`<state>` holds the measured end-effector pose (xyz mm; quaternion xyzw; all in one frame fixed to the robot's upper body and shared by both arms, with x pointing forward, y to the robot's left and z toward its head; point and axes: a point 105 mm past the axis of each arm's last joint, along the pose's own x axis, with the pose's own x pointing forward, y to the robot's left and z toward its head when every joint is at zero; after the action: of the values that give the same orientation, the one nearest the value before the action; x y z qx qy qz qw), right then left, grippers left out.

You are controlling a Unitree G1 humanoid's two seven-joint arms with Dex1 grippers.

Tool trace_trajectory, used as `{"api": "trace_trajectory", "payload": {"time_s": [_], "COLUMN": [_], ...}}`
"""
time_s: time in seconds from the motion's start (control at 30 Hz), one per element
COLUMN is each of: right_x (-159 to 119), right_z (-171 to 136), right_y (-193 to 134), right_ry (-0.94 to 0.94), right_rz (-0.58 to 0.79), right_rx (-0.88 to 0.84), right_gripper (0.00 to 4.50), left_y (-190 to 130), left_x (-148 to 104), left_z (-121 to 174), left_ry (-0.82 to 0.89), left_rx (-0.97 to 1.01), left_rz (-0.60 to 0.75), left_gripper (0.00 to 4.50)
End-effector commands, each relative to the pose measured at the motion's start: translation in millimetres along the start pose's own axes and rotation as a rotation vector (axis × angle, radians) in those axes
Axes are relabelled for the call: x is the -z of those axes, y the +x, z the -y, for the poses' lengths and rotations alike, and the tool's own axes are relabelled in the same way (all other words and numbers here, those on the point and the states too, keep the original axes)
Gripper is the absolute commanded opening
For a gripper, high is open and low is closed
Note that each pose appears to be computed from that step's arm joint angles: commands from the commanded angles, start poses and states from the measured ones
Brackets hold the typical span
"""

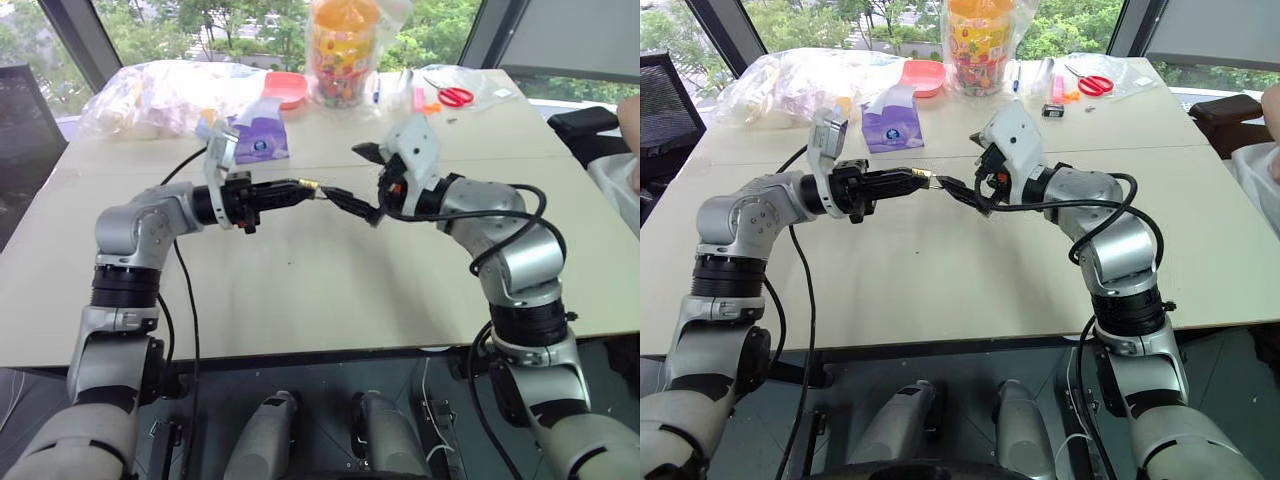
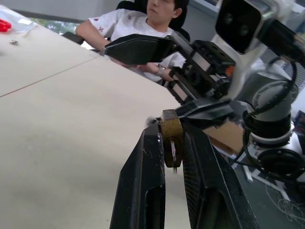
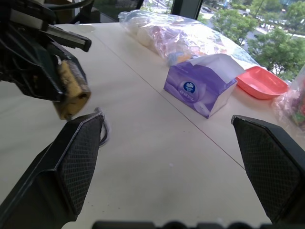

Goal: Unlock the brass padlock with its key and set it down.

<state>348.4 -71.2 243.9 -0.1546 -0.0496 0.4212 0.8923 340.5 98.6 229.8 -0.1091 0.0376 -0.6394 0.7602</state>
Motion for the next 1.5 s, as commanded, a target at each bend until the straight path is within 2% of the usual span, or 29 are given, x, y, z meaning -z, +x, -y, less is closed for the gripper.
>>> {"api": "trace_trajectory", "payload": {"time_s": [0.03,0.23,0.53,0.67,0.73,0.87,0.93,1.1,1.23,1.5], "right_x": [-17,-12,3,2,4,26,32,55,56,68], "right_z": [1,0,-17,-7,3,19,15,-12,-19,-23], "right_y": [-4,-3,-5,-6,-10,-33,-44,-77,-82,-81], "right_ry": [-0.021,-0.018,0.023,0.020,-0.004,-0.134,-0.142,-0.129,-0.022,0.037], "right_rz": [0.057,0.038,-0.032,-0.027,-0.043,-0.205,-0.258,-0.463,-0.503,-0.547], "right_rx": [-0.001,-0.007,-0.119,-0.061,-0.011,0.039,0.011,-0.091,-0.056,0.023], "right_gripper": [4.45,4.45,4.45,4.45,4.45,4.45,4.45,4.45,4.45,4.45], "left_y": [0,1,2,2,3,11,19,42,58,82], "left_x": [-11,-15,-21,-16,-11,3,12,54,68,92], "left_z": [9,10,10,8,5,-6,-13,-31,-44,-56], "left_ry": [0.053,0.056,0.064,0.060,0.052,-0.023,-0.080,-0.250,-0.424,-0.515], "left_rx": [0.038,0.044,0.046,0.037,0.026,-0.020,-0.047,-0.105,-0.117,-0.153], "left_rz": [0.025,0.040,0.066,0.055,0.042,0.048,0.051,-0.025,0.004,-0.022], "left_gripper": [0.03,0.03,0.03,0.03,0.03,0.03,0.03,0.03,0.03,0.03]}}
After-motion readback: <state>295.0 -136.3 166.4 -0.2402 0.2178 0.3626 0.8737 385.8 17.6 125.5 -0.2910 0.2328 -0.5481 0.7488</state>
